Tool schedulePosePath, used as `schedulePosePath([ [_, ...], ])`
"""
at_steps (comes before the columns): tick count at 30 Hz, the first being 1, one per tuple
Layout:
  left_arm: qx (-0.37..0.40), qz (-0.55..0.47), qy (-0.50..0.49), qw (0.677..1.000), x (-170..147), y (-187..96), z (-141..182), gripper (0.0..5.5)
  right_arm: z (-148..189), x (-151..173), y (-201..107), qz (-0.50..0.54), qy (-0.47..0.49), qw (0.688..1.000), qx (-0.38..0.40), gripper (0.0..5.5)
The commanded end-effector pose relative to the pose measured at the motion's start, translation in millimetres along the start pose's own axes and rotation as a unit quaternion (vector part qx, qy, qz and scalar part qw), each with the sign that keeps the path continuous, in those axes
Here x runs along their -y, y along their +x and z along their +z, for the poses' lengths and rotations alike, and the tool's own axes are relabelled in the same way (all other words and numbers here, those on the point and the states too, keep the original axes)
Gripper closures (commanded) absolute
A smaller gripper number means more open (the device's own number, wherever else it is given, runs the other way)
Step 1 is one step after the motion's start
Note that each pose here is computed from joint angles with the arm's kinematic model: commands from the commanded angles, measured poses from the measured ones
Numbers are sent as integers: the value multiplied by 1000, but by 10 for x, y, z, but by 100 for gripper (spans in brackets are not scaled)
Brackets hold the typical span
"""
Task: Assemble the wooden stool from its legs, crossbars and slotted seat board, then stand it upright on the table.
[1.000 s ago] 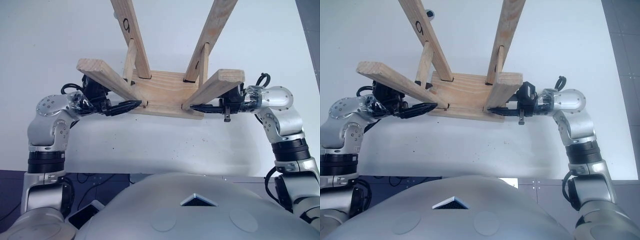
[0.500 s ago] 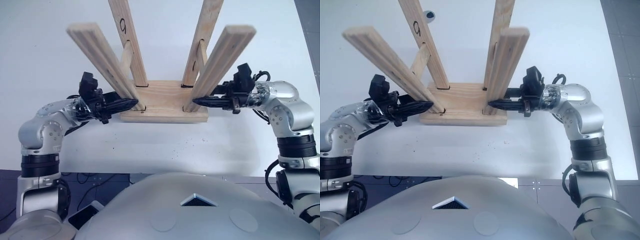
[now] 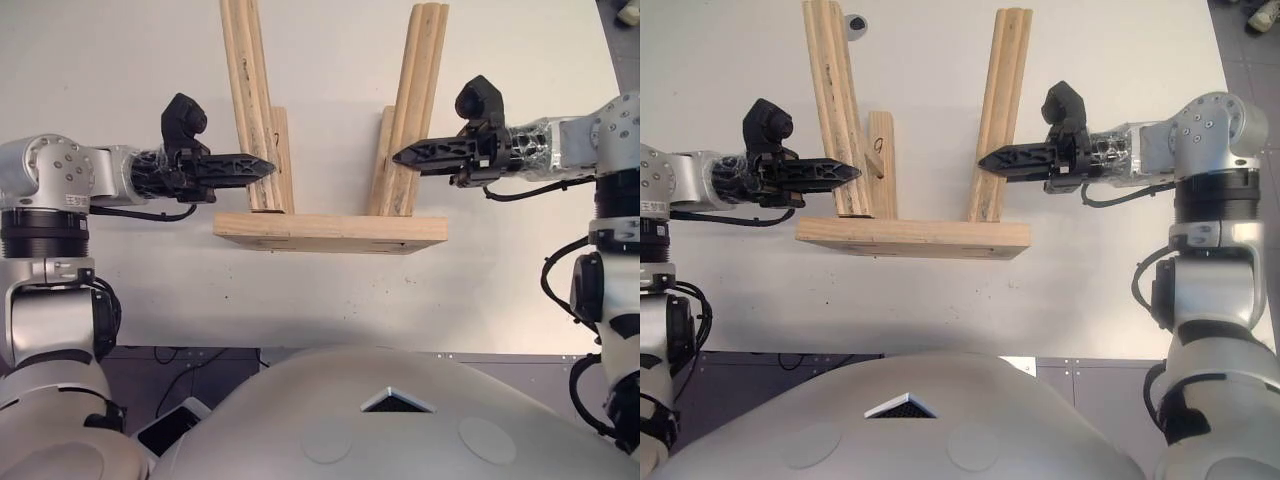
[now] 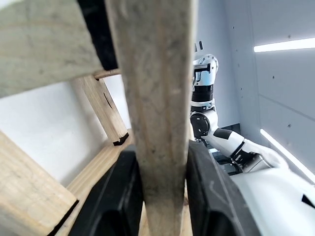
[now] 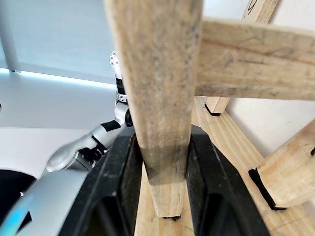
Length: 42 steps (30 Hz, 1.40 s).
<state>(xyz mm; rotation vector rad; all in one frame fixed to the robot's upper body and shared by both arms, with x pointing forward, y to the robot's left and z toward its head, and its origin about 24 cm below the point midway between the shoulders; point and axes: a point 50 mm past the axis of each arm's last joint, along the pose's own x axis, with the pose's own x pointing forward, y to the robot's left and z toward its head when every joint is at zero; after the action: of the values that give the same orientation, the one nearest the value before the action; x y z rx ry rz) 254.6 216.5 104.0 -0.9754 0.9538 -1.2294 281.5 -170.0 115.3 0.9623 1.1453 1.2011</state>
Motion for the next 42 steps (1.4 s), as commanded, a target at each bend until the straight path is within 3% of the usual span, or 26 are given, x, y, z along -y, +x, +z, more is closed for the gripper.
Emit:
schedulePosePath([
  [1,-12,7,37,999,96,4,107,449,73,72,-108,-104,26,994,2,444],
  [2,-14,10,38,999,75,6,88,449,62,78,-108,-105,28,994,-2,444],
  [3,-15,13,37,999,58,2,77,411,50,77,-104,-102,29,994,-6,444],
  [4,-13,13,34,999,52,-5,82,393,40,71,-98,-96,29,995,-7,402],
  [10,49,-27,34,998,159,-97,204,308,37,-48,-172,-44,12,999,16,301],
  [18,78,-35,-3,996,139,-293,-116,176,-161,-96,-464,0,-6,998,64,152],
  [26,98,86,31,991,11,-719,-624,60,-529,-33,-459,-35,-209,974,76,17],
  [30,51,167,191,966,66,-785,-808,43,-856,105,-490,-80,-345,935,39,13],
  [35,26,201,280,938,168,-897,-905,43,-1108,252,-589,-81,-372,923,51,13],
  [42,-57,203,410,888,90,-702,-1075,43,-1014,450,-409,-115,-515,849,13,13],
])
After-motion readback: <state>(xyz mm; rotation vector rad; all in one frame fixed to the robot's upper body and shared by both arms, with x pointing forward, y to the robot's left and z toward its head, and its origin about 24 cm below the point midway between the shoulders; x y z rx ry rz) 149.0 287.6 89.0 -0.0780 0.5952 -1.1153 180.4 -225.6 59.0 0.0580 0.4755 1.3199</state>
